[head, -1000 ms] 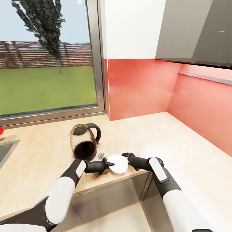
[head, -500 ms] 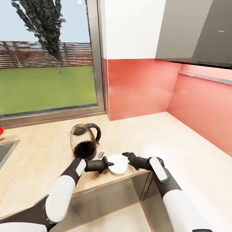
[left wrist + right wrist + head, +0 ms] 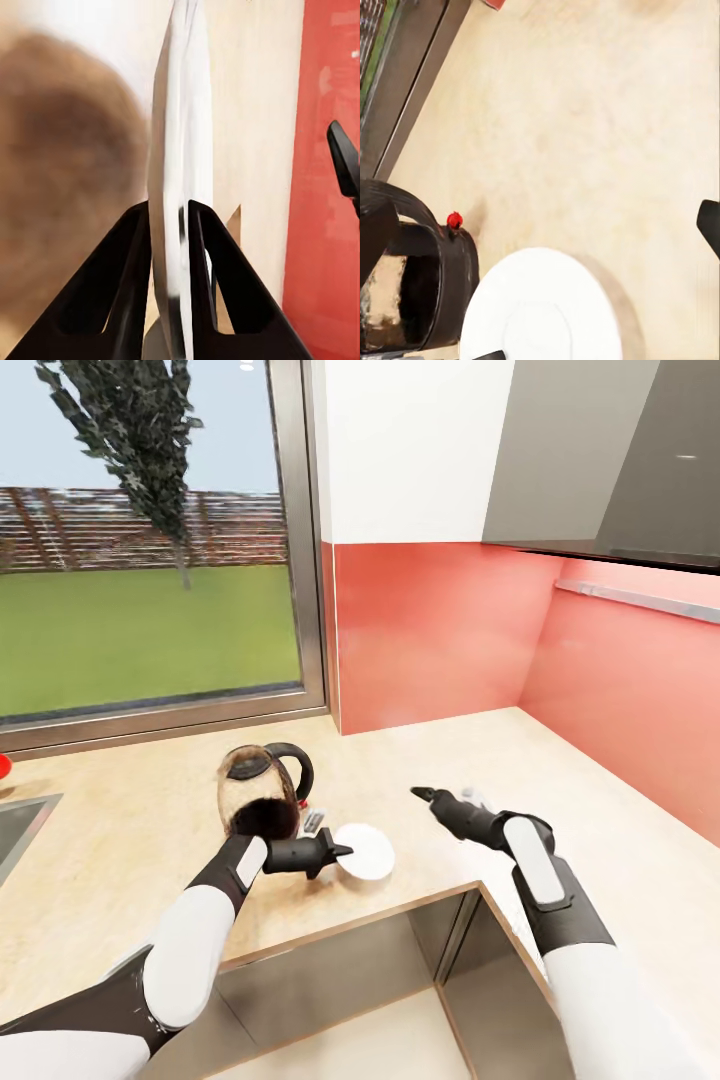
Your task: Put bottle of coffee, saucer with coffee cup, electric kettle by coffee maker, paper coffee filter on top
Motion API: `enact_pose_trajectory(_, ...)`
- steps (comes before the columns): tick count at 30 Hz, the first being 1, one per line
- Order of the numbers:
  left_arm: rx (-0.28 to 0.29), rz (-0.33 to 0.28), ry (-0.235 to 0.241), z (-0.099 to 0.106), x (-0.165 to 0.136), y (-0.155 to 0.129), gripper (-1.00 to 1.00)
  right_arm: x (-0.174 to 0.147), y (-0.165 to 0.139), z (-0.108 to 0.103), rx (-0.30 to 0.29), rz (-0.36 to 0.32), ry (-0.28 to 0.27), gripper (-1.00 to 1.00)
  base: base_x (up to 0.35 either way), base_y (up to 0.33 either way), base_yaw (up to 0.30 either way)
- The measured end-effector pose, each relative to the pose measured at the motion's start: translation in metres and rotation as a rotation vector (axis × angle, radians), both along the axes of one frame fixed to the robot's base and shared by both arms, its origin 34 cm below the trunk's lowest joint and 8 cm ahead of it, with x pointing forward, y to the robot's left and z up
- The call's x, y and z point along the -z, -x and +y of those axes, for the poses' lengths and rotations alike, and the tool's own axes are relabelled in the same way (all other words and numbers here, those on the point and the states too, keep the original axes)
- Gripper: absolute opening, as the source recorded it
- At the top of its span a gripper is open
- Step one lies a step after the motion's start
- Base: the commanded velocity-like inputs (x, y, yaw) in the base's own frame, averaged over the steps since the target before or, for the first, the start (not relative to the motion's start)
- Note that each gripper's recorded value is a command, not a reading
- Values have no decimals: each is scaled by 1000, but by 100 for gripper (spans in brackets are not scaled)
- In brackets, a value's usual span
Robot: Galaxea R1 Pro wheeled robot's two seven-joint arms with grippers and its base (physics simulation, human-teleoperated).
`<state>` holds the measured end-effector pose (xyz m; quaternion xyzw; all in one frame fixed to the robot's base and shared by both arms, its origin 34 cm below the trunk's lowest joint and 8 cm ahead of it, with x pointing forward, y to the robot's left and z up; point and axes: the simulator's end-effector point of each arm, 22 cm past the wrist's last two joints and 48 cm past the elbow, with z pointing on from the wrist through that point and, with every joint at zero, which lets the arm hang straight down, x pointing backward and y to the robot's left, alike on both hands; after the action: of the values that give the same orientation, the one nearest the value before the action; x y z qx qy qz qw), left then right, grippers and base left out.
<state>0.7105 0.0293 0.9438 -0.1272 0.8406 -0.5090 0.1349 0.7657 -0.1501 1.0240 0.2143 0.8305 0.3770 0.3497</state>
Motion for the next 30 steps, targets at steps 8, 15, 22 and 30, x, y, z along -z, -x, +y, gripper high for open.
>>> enact_pose_trajectory(8, -29, 4, 68, -4, -11, -5, -100, -32, -11, -23, 46, -76, -9, 100, -75, 11, 0)
enact_pose_trajectory(15, -16, 31, 81, -6, -11, 0, -100, -32, -11, -25, 53, -75, -13, 100, -310, 79, 0)
enact_pose_trajectory(22, -15, 35, 83, -7, -10, 1, -100, -30, -11, -26, 53, -70, -12, 100, -328, 116, 0)
enact_pose_trajectory(30, -15, 36, 83, -7, -10, 2, -100, -29, -10, -25, 51, -67, -12, 100, -329, 123, 0)
